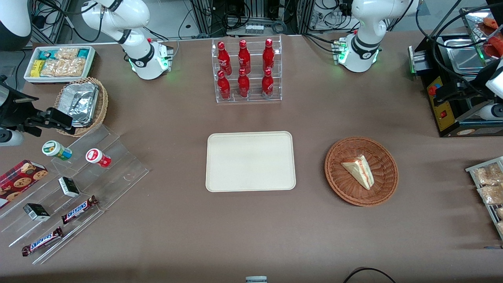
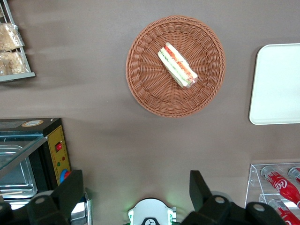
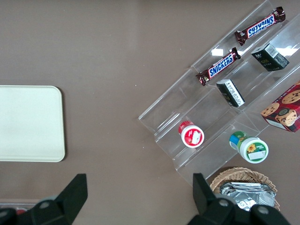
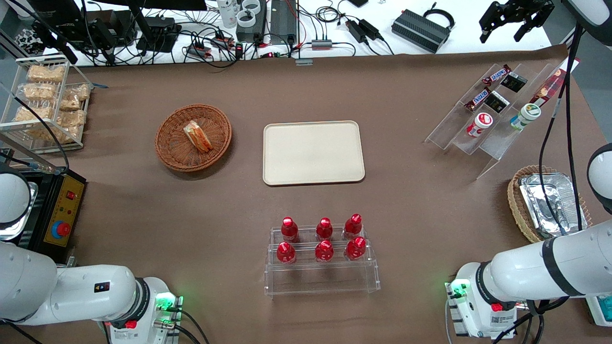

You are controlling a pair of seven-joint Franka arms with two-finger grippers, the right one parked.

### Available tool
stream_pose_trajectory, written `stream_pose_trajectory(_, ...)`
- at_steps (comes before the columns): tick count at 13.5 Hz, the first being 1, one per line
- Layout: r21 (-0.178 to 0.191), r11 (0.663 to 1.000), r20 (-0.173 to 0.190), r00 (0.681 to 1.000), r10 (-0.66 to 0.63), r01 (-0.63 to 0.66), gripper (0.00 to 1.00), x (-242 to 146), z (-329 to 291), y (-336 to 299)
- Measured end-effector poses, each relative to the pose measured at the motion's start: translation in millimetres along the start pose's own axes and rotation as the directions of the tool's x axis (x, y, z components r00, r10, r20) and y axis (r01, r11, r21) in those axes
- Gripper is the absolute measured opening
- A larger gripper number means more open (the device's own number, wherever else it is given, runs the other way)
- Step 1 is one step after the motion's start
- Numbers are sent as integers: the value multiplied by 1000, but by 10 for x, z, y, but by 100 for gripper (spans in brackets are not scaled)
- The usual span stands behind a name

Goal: Place sandwich from basket to tray

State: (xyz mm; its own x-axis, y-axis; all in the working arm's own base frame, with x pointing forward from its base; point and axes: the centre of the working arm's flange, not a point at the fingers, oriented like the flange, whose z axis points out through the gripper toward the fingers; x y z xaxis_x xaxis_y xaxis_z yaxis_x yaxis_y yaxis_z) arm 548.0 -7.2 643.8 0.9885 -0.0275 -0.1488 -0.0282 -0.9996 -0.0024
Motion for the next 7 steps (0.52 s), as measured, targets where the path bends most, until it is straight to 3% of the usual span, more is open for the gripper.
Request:
stream_pose_trajectory(4, 3, 1000, 10, 1000, 13, -13, 100, 38, 61, 68)
stream_pose_trajectory(7, 16, 999, 14, 999, -44, 44, 100, 346, 524, 22)
